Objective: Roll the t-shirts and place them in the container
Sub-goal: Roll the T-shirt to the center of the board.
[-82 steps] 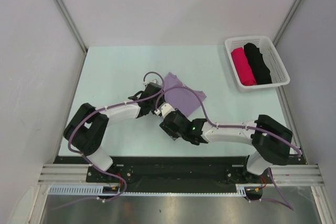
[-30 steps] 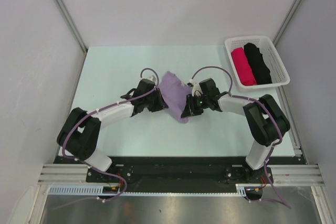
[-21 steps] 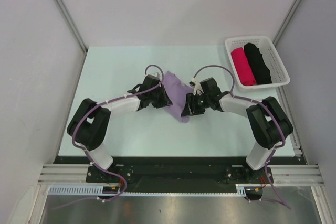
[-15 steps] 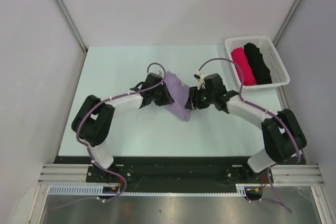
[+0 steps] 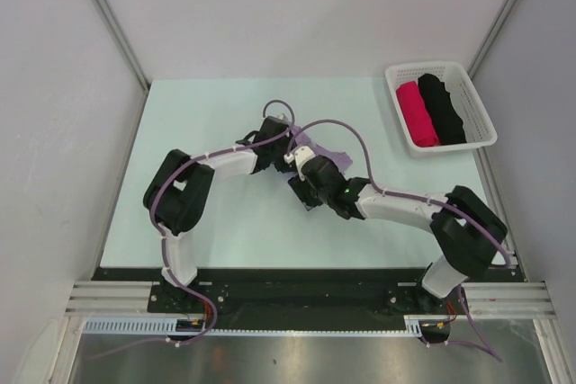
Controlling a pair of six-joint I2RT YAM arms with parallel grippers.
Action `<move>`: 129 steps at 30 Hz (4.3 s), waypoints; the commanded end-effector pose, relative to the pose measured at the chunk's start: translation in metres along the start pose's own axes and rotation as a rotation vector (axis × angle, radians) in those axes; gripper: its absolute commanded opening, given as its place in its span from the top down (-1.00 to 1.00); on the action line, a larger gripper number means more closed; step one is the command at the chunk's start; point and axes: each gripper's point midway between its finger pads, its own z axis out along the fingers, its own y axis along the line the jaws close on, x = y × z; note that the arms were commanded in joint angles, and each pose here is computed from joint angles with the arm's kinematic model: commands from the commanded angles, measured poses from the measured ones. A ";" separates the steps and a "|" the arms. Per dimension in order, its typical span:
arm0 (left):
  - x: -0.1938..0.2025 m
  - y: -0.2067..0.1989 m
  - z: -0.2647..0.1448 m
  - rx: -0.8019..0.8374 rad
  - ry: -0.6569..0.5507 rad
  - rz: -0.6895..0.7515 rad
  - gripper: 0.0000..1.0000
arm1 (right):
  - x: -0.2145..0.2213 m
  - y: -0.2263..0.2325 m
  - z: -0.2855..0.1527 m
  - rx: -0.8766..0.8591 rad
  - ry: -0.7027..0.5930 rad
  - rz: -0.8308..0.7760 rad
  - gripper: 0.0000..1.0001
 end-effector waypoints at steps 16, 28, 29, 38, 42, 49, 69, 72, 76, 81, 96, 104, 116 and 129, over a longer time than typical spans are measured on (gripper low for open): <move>-0.044 -0.001 -0.059 0.032 -0.131 -0.098 -0.01 | 0.006 -0.045 0.048 0.375 0.020 -0.271 0.11; -0.012 0.052 -0.120 -0.003 -0.228 -0.190 -0.03 | -0.005 0.017 0.021 -0.012 0.053 -0.180 0.46; -0.002 0.059 -0.125 -0.009 -0.232 -0.194 -0.03 | -0.004 0.027 0.018 -0.070 0.057 -0.168 0.46; 0.050 0.086 -0.144 0.003 -0.198 -0.172 0.01 | 0.002 0.079 -0.008 -0.411 0.124 -0.002 0.54; 0.058 0.087 -0.143 0.012 -0.192 -0.155 0.01 | 0.009 0.083 0.001 -0.424 0.152 0.067 0.56; 0.021 0.057 -0.131 0.083 -0.250 -0.136 0.02 | 0.007 0.067 0.014 -0.419 0.154 0.175 0.56; -0.040 0.018 -0.051 0.098 -0.200 -0.136 0.13 | -0.017 0.037 0.001 -0.216 0.056 0.151 0.44; -0.042 0.022 -0.042 0.083 -0.196 -0.139 0.12 | -0.021 0.028 0.002 -0.074 0.018 0.082 0.26; -0.044 0.025 -0.034 0.056 -0.185 -0.138 0.13 | -0.023 0.017 0.009 0.057 -0.012 0.007 -0.07; -0.042 0.030 -0.023 0.037 -0.163 -0.139 0.13 | -0.014 0.009 0.026 0.155 -0.006 -0.080 -0.28; -0.052 0.015 -0.032 0.084 -0.152 -0.123 0.03 | 0.028 0.025 0.058 0.098 0.100 -0.162 -0.14; -0.073 0.019 -0.090 0.092 -0.242 -0.150 -0.21 | 0.032 0.047 0.052 -0.125 0.119 -0.055 0.51; 0.022 0.076 -0.140 0.050 -0.238 -0.189 -0.14 | 0.040 0.093 0.024 -0.484 0.121 0.155 0.61; 0.077 0.088 -0.142 0.022 -0.220 -0.170 -0.04 | 0.054 0.112 0.008 -0.628 0.154 0.337 0.60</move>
